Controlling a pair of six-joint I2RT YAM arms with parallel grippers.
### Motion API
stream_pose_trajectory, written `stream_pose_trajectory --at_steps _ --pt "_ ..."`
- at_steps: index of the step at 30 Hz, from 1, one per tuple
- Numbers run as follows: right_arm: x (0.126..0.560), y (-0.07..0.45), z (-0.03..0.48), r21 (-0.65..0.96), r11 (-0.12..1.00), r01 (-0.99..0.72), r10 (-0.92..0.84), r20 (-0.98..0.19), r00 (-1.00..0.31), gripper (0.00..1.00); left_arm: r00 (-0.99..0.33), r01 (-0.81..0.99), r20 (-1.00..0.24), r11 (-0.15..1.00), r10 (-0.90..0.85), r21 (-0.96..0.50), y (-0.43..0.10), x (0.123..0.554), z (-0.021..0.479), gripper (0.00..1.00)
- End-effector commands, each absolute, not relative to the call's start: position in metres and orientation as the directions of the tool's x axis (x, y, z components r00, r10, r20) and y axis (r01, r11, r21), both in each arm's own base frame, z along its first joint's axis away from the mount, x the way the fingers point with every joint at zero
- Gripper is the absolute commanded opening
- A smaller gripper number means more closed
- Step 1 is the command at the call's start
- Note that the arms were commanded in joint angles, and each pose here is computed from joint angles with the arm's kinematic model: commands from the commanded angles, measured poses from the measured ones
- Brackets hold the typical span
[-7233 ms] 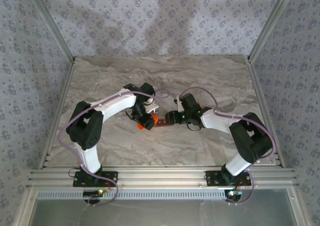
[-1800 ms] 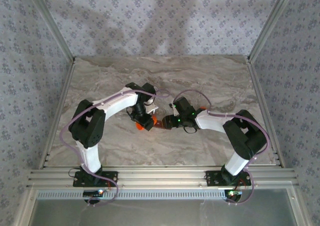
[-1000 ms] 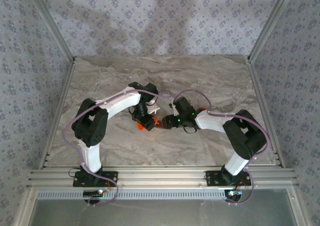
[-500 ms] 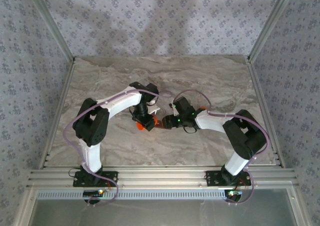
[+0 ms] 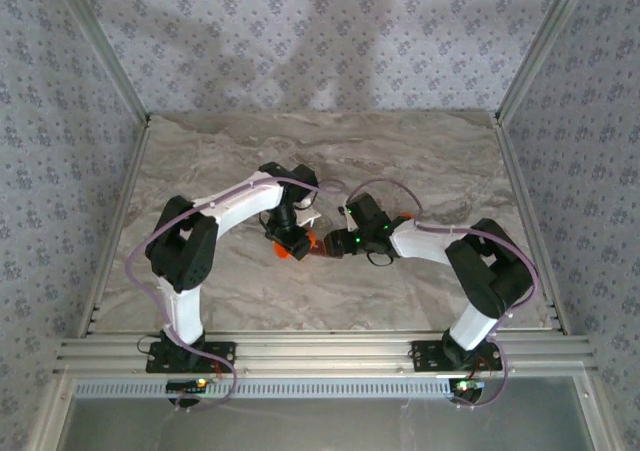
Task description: Sort the pills into containers
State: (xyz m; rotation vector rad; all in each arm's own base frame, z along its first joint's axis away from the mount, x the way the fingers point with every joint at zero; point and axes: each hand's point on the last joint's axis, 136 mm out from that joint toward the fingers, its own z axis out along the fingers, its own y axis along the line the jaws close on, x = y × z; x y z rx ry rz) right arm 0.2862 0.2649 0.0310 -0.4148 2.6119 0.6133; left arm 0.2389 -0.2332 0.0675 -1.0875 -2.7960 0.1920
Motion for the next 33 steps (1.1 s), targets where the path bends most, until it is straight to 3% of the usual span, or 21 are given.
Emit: stream_pose_trajectory --at_steps 1,15,33 --pt "0.2732 0.2624 0.0063 0.339 0.867 -0.364 -0.22 -0.396 -0.892 0.72 -0.727 0.666 0.077 0.728 0.682 -0.162 -0.2321 0.2363 0.0769 0.0" --pt "0.275 0.2635 0.0068 0.343 0.869 -0.357 -0.21 -0.396 -0.894 0.72 -0.742 0.656 0.026 0.734 0.67 -0.174 -0.2296 0.2346 0.0727 0.0" --pt "0.2744 0.2628 0.0017 0.345 0.874 -0.343 -0.203 -0.383 -0.901 0.71 -0.778 0.628 -0.175 0.733 0.604 -0.261 -0.2384 0.2356 0.0753 0.0"
